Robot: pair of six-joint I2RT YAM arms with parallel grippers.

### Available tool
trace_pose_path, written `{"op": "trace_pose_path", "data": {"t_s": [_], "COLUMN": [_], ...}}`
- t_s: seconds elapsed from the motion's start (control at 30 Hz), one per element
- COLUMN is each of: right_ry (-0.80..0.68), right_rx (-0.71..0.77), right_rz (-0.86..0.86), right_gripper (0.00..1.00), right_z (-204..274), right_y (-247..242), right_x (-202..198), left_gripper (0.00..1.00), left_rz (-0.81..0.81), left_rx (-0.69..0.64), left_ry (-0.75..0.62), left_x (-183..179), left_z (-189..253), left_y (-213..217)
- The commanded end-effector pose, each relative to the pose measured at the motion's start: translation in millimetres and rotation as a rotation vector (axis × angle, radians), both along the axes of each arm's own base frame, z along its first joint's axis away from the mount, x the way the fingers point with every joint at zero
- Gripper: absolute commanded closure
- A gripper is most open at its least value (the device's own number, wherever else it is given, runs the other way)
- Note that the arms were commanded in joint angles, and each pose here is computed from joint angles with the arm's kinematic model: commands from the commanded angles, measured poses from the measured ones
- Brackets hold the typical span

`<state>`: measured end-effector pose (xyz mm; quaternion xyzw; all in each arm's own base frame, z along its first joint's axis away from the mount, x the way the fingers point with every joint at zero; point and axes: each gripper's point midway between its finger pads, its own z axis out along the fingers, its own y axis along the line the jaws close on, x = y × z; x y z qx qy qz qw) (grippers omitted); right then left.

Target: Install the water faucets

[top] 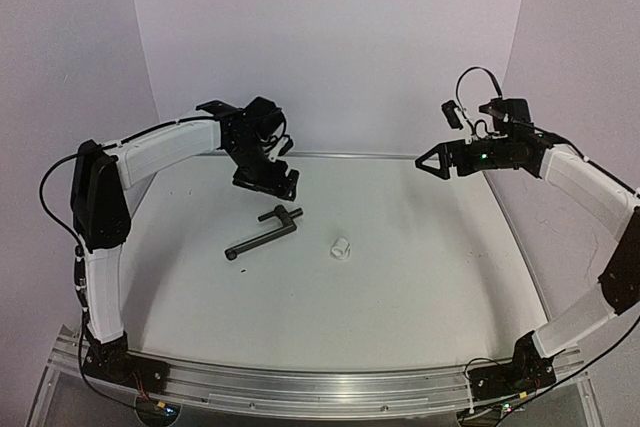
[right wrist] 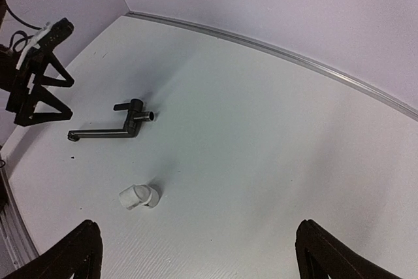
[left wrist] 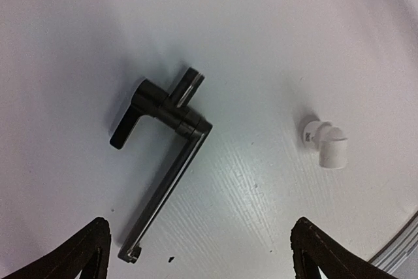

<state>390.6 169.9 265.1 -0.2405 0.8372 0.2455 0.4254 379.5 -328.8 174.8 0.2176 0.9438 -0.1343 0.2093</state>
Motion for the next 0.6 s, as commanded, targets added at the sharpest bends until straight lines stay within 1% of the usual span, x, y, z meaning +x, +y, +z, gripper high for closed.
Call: {"op": "trace_pose_path", "data": {"t_s": [0.0, 0.1, 0.2, 0.27, 0.37, 0.47, 0.57], "right_ry": [-0.036, -0.013, 0.004, 0.012, 0.021, 0.032, 0.046], "right_rx": [0.033, 0.053, 0.075, 0.085, 0.090, 0.092, 0.098], "right_rz": [0.045, 0.064, 0.085, 0.095, 0.100, 0.104, 0.112], "right_gripper": [0.02, 0.02, 0.02, 0.02, 0.02, 0.02, 0.02], "right_z": [15, 11, 10, 9, 7, 3, 0], "right_y": [9, 14, 18, 20, 21, 22, 24], "right_x": [8, 10, 10, 9, 9, 9, 10], "left_gripper": [0.05, 0.07, 0.08, 0.10, 0.17, 0.19, 0.23], "left_rz": [-0.106, -0.138, -0.198, -0.213, -0.223, -0.240, -0.267], "left_rx": [0.117, 0.096, 0.081, 0.071, 0.061, 0.077, 0.082], "left_ry": [-0.007, -0.054, -0.070, -0.056, -0.033, -0.035, -0.018], "left_x": [-9, -3, -6, -7, -4, 0, 0], "left_z": [-12, -12, -30, -45, -62, -78, -95], "left_y": [26, 35, 39, 42, 45, 47, 46]}}
